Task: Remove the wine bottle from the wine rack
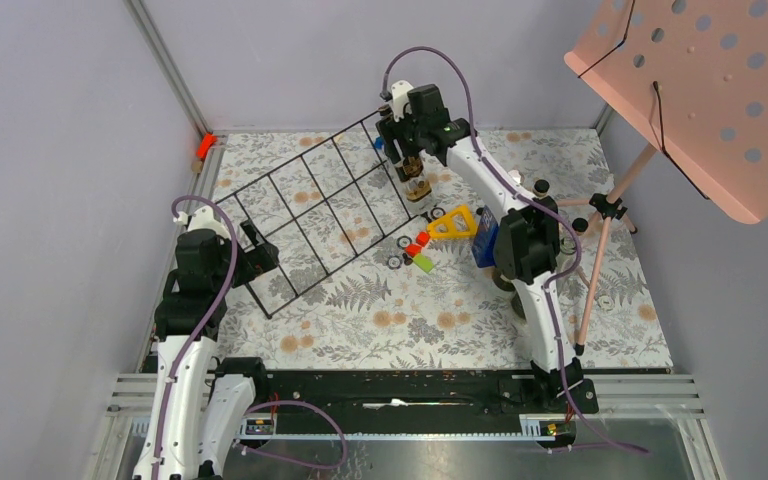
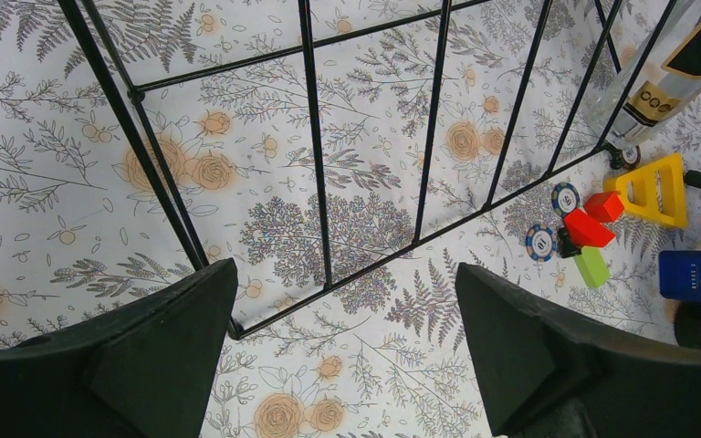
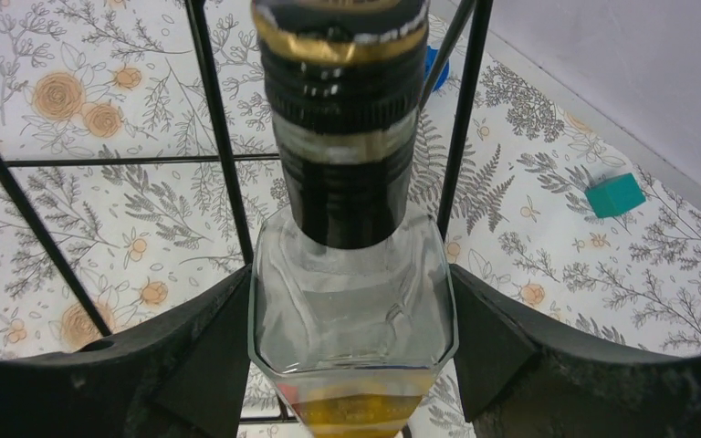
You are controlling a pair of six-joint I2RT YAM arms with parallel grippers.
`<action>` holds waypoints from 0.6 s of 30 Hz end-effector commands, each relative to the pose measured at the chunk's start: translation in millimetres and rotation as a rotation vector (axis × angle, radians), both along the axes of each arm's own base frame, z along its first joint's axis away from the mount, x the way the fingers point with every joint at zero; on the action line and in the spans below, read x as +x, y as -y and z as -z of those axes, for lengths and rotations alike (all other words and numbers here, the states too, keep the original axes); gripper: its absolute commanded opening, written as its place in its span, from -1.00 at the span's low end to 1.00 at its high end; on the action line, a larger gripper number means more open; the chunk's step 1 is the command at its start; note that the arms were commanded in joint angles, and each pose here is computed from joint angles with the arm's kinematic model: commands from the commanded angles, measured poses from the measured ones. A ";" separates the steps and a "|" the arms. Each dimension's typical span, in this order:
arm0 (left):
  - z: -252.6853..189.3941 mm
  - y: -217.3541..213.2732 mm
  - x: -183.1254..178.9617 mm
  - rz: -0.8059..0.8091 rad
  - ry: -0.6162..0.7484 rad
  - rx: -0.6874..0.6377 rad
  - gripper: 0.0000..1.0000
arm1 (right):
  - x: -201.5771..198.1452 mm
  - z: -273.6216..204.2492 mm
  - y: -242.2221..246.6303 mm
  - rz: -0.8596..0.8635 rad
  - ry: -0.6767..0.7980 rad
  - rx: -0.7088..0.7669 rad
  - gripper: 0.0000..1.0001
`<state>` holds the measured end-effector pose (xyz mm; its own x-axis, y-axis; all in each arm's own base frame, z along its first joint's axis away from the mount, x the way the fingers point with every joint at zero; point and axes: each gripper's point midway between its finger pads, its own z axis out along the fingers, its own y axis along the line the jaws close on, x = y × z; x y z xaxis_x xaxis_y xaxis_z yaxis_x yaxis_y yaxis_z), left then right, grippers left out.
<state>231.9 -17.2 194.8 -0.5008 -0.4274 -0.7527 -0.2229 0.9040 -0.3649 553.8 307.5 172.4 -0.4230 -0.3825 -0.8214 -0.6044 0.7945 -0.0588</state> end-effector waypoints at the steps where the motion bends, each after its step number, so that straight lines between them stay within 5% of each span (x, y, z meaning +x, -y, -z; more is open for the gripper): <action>1: -11.3 -3.4 7.5 -0.019 0.046 0.009 0.98 | -12.5 -111.7 4.0 -0.017 0.193 0.113 -1.00; 18: -9.5 -2.9 8.6 -0.017 0.037 0.005 0.98 | -56.2 -139.7 28.8 0.002 0.270 0.159 -1.00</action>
